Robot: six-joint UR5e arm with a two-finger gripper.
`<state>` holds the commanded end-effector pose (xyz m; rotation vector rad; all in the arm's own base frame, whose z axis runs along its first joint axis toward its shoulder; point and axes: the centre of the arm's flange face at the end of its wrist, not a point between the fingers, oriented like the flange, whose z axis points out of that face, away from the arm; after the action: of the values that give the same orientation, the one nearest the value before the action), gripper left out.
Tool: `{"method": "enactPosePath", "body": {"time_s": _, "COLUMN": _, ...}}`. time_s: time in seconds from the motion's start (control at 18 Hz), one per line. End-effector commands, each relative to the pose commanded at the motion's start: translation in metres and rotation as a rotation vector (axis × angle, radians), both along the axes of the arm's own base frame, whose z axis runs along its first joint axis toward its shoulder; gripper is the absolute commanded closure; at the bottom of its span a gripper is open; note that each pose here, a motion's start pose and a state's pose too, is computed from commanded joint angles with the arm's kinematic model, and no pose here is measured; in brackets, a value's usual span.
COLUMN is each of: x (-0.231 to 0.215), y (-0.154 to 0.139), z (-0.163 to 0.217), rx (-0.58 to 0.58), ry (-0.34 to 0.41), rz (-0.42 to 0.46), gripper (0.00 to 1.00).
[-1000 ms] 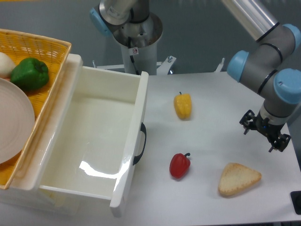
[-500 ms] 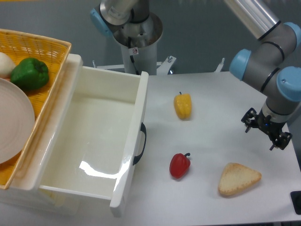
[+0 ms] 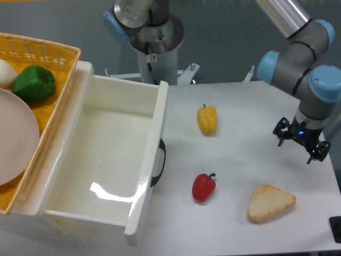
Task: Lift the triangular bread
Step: 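Open the gripper and move it toward the triangular bread slice, then lower the open gripper down onto the triangular bread slice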
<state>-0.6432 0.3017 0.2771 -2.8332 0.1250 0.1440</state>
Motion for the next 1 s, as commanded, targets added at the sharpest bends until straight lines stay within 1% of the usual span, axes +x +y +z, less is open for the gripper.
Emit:
{"method": "enactPosePath", "body": {"time_s": 0.06, "x": -0.003, "y": -0.005, "z": 0.003, "rx": 0.026, "ry": -0.011, "rz": 0.057, "gripper": 0.00}}
{"method": "enactPosePath", "body": {"time_s": 0.17, "x": -0.002, "y": -0.002, "z": 0.003, "rx": 0.040, "ry": -0.051, "rz": 0.171, "gripper": 0.00}}
{"method": "enactPosePath", "body": {"time_s": 0.22, "x": -0.001, "y": 0.001, "z": 0.001, "rx": 0.040, "ry": -0.057, "rz": 0.186, "gripper": 0.00}}
{"method": "enactPosePath", "body": {"time_s": 0.39, "x": 0.009, "y": 0.021, "z": -0.013, "rx": 0.037, "ry": -0.048, "rz": 0.183, "gripper": 0.00}}
{"method": "enactPosePath", "body": {"time_s": 0.56, "x": 0.007, "y": 0.025, "z": -0.016, "rx": 0.032, "ry": 0.003, "rz": 0.183, "gripper": 0.00}}
{"method": "enactPosePath", "body": {"time_s": 0.61, "x": 0.009, "y": 0.035, "z": -0.020, "rx": 0.033, "ry": 0.012, "rz": 0.175, "gripper": 0.00}}
{"method": "enactPosePath", "body": {"time_s": 0.83, "x": 0.011, "y": 0.044, "z": -0.031, "rx": 0.028, "ry": 0.005, "rz": 0.166, "gripper": 0.00}}
{"method": "enactPosePath", "body": {"time_s": 0.94, "x": 0.014, "y": 0.064, "z": -0.040, "rx": 0.026, "ry": 0.008, "rz": 0.125, "gripper": 0.00}}
{"method": "enactPosePath", "body": {"time_s": 1.0, "x": 0.016, "y": 0.076, "z": -0.040, "rx": 0.031, "ry": 0.028, "rz": 0.102, "gripper": 0.00}}
